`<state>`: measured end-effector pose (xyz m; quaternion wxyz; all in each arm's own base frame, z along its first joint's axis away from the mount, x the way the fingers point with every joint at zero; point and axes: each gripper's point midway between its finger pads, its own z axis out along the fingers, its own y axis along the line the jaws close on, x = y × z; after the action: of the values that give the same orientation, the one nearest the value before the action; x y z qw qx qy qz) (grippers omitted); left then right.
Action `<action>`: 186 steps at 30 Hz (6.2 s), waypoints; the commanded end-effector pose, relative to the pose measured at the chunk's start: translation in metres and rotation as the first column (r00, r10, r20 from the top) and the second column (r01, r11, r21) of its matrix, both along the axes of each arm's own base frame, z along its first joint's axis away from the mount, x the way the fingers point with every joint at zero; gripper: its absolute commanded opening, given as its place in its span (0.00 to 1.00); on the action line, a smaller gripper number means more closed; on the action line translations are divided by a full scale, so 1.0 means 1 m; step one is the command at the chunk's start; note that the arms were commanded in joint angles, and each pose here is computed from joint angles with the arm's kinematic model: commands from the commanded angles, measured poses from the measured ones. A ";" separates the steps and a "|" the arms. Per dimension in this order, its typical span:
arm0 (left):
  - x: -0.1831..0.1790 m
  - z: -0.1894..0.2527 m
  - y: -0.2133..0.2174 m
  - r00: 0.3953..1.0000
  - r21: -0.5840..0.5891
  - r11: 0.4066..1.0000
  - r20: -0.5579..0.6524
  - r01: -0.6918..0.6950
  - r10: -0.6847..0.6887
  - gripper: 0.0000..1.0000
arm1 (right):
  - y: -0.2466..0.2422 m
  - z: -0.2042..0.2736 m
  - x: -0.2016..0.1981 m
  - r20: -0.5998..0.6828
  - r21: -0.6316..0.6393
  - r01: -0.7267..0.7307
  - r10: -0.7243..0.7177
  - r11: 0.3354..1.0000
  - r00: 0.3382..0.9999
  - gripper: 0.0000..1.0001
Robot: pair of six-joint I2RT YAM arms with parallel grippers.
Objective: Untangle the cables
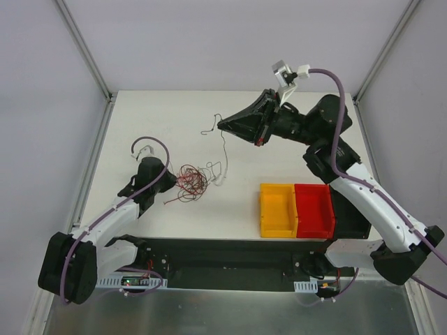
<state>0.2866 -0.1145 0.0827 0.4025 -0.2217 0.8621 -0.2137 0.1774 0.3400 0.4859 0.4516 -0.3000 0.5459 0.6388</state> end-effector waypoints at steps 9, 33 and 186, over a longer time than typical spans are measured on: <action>-0.019 0.068 -0.014 0.967 -0.019 0.979 0.157 0.205 -0.200 0.47 | 0.001 0.027 0.012 0.051 0.044 0.026 -0.029 0.999 0.998 0.01; -0.019 0.233 -0.059 0.675 0.208 0.806 0.454 0.554 -0.581 0.99 | -0.318 -0.103 0.040 0.450 -0.338 0.935 -0.891 -0.106 0.062 0.01; -0.006 0.180 -0.038 0.719 0.167 0.824 0.416 0.541 -0.556 0.78 | 0.098 -0.174 0.124 -0.563 -0.137 -0.006 -0.073 0.991 0.823 0.01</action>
<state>0.2866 -0.1293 0.2427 0.5061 0.0413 0.8094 -0.2951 0.3228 0.4456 0.2562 0.2433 -0.1002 0.7426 0.6160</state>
